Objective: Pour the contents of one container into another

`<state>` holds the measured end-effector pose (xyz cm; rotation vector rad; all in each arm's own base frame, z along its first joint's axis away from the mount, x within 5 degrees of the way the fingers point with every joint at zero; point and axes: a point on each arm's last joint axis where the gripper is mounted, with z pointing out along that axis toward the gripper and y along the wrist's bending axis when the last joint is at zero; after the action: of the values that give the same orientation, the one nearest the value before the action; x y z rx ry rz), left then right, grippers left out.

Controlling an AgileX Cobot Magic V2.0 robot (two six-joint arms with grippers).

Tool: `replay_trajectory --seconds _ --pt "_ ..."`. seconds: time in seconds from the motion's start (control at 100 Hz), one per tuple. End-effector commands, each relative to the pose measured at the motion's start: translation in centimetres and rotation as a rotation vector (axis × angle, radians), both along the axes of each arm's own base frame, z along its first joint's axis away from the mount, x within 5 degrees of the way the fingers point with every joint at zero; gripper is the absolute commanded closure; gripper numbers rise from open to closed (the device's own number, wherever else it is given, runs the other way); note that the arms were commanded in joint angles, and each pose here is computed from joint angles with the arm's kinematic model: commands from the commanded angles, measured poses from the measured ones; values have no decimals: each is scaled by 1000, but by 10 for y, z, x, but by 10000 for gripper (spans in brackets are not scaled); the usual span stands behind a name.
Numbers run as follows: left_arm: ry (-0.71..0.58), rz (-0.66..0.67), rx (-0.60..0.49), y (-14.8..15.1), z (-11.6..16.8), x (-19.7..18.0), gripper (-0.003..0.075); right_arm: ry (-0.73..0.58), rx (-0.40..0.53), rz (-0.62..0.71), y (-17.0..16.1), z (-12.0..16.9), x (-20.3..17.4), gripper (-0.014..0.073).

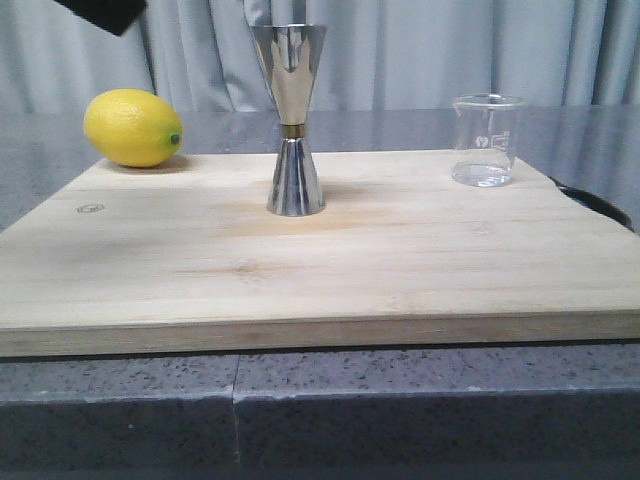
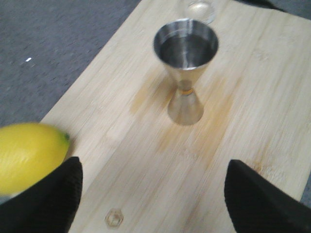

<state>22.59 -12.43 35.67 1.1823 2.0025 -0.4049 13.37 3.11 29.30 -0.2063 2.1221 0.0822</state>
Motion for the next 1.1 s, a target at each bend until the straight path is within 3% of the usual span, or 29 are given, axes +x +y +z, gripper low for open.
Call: replay_trajectory --seconds 0.0,0.28,0.45,0.71,0.95,1.09 --pt "-33 161 -17 16 27 -15 162 -12 -4 -16 -2 21 -2 10" --pt "13 474 14 54 47 -57 162 96 -40 -85 -11 52 -14 10" --pt "-1 621 -83 69 56 -81 166 74 -55 -92 -15 60 -20 10" --pt "-98 676 -248 85 33 -118 166 -99 -10 -70 -21 77 -42 10" --pt "-200 669 -357 88 15 -127 168 -266 -2 -69 -29 91 -62 11" --pt "-216 666 -370 87 15 -125 254 -259 -15 -77 -30 90 -63 94"
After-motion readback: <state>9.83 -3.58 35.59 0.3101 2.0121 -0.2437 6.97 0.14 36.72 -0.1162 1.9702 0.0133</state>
